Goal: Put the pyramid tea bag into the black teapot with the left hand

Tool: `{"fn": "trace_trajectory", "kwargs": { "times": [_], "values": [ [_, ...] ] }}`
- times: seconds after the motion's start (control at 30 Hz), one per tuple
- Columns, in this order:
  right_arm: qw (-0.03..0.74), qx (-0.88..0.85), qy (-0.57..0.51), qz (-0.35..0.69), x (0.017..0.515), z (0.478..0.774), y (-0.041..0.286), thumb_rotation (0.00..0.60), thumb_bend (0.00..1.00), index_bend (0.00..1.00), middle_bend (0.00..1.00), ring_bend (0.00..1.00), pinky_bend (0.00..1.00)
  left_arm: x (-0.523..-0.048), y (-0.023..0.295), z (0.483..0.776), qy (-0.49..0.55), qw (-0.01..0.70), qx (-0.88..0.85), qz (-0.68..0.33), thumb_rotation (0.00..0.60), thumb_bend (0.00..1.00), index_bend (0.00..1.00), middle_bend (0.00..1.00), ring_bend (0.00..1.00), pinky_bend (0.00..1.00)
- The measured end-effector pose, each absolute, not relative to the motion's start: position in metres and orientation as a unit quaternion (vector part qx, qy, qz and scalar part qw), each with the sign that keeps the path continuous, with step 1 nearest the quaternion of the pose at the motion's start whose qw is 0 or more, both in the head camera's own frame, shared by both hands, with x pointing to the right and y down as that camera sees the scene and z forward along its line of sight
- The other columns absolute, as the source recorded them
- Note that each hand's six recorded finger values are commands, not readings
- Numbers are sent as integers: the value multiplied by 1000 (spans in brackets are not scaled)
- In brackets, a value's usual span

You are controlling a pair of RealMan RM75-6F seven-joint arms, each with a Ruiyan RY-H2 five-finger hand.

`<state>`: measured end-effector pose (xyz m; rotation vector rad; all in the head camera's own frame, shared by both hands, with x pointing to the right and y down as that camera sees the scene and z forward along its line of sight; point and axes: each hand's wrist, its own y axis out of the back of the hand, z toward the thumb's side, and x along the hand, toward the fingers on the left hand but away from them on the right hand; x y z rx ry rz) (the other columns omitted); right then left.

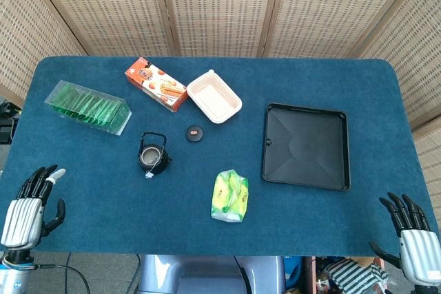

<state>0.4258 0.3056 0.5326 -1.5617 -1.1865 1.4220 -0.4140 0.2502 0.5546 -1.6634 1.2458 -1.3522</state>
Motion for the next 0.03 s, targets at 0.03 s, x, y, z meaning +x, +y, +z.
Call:
{"fn": "trace_trajectory", "kwargs": {
  "times": [0.03],
  "values": [
    [352, -604, -458, 549, 425, 533, 305, 600, 102, 178, 196, 62, 165, -414, 251, 554, 475, 325, -634, -517, 600, 601, 158, 121, 76, 130]
  ]
}}
